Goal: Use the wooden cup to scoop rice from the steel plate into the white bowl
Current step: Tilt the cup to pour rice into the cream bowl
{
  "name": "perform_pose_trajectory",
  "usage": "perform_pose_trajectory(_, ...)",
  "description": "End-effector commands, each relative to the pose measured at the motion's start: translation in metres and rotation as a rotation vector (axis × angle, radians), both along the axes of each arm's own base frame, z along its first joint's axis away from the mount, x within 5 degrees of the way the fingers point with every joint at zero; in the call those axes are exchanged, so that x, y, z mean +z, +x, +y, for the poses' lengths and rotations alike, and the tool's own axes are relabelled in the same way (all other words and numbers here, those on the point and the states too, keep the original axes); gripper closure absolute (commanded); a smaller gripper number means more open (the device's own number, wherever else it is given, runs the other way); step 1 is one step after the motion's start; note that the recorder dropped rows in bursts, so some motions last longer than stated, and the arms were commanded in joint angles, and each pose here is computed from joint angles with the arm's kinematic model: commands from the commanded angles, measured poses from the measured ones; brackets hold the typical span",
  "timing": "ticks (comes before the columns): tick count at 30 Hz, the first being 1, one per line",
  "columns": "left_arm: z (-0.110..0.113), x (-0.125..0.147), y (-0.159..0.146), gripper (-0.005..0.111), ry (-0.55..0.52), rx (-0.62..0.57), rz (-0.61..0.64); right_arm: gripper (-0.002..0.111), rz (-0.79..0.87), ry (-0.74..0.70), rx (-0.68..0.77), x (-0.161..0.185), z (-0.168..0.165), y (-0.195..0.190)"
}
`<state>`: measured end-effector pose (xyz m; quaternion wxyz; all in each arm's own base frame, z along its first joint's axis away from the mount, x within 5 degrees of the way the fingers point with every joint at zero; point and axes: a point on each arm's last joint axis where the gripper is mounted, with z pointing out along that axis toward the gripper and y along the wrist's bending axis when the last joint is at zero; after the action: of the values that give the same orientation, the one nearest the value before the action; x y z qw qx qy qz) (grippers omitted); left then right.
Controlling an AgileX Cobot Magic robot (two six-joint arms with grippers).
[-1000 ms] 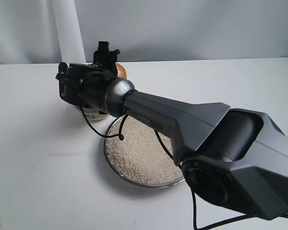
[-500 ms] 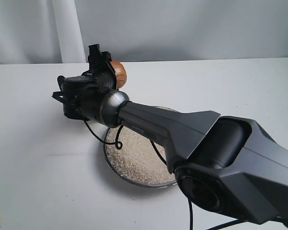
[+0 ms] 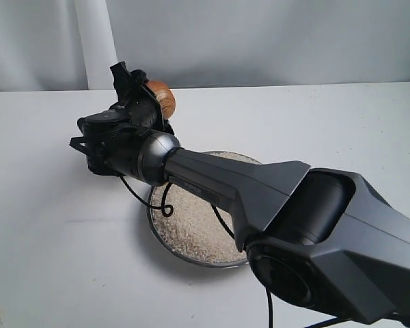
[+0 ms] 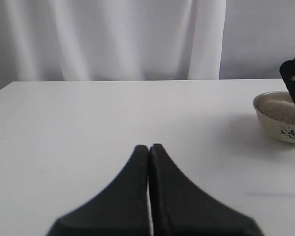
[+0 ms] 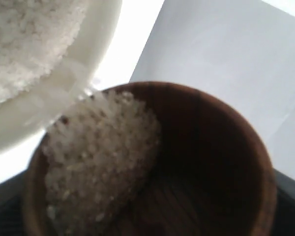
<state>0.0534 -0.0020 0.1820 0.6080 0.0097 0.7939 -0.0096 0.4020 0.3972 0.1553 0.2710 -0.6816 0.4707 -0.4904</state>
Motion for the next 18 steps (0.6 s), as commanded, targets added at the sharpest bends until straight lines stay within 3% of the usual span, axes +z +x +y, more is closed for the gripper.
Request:
perform_pose_trajectory(1, -0.0001, 0.0001, 0.0, 0.107, -0.003, -0.001, -0.007, 0.108, -0.031, -0.069, 0.025, 0.0066, 0.0002, 0.0013)
perform_pose_trajectory(18, -0.0001, 0.0001, 0.0, 0.107, -0.003, -0.001, -0.007, 0.108, -0.098, -0.174, 0.068, 0.0132, 0.0011, 0.0035)
